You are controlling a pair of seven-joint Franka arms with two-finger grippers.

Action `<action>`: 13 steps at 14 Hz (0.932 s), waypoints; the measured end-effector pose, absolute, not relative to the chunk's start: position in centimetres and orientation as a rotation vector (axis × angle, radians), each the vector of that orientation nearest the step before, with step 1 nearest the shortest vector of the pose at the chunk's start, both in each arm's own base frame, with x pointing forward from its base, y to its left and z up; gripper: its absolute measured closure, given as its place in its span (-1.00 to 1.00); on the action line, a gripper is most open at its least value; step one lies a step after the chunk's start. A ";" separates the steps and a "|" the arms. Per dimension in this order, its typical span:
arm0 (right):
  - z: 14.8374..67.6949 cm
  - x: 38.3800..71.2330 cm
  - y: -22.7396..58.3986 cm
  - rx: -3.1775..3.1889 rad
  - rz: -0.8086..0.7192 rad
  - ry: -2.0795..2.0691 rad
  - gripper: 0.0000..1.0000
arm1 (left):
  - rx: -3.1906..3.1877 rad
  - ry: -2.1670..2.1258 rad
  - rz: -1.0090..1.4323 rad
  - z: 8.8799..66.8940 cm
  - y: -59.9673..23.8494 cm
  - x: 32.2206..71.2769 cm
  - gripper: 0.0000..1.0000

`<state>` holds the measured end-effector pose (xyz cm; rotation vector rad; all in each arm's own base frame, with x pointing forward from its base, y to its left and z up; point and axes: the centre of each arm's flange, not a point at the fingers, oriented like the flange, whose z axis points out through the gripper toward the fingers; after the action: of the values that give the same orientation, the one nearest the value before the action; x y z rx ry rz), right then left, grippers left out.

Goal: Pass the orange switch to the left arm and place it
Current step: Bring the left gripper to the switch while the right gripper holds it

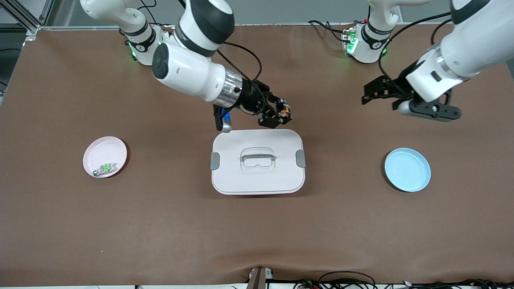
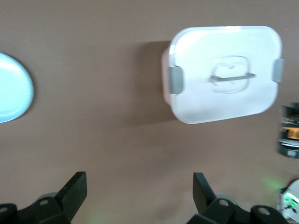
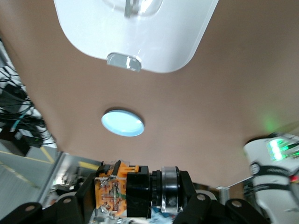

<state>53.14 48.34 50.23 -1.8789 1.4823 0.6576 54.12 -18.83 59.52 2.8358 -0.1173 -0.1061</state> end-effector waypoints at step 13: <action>47.7 52.6 53.4 -1.718 0.666 1.554 -0.45 | 2.542 -0.067 -0.075 53.4 -24.9 53.6 -0.85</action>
<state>52.61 53.42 47.70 -1.7181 1.5539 0.6659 53.61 -24.91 53.37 2.5420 -0.0673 -0.0753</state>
